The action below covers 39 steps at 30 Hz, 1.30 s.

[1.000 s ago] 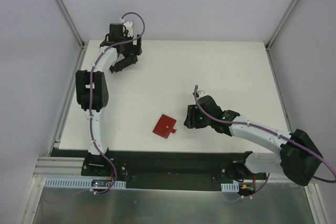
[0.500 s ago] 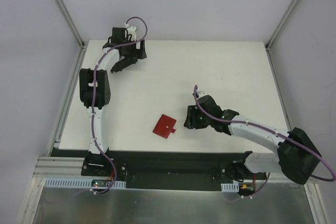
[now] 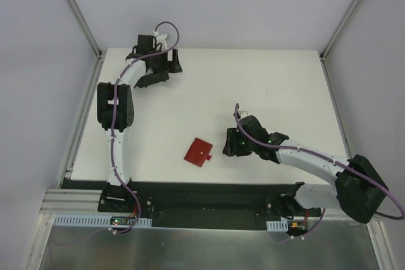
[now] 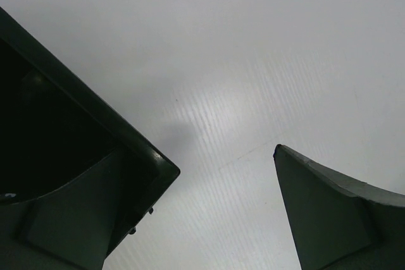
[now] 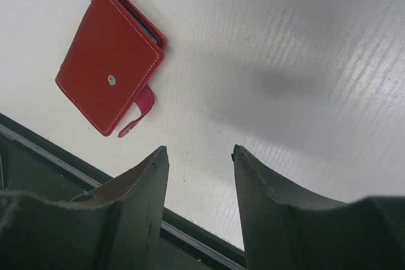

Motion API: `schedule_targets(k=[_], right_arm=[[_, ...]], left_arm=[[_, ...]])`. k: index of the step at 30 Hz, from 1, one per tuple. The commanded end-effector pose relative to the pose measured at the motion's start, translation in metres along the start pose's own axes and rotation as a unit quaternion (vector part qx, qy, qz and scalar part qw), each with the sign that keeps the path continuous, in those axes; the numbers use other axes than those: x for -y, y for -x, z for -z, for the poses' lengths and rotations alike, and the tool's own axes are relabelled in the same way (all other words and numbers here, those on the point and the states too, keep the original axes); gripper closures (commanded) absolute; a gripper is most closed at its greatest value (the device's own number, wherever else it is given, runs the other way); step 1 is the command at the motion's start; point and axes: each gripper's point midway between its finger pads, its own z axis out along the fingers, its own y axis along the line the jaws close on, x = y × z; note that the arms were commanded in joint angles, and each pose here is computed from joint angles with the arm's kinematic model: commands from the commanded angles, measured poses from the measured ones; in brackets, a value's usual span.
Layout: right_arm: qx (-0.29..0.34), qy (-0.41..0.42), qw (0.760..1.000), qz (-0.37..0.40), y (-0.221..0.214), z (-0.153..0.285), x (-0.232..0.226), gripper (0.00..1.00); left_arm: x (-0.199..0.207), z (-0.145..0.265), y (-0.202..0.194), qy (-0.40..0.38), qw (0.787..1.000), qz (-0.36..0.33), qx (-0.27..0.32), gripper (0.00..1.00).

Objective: Put the credit cards into the card holder
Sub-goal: Move the storage box to the center of the board.

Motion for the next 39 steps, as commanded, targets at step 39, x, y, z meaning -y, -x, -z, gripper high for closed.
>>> schedule_targets(k=[39], right_arm=[[0.192,-0.118,0.959,-0.174,0.004,0.067,0.090,0.32]], left_arm=[[0.337,0.017,-0.120,-0.208,0.965,0.063,-0.148,0.04]])
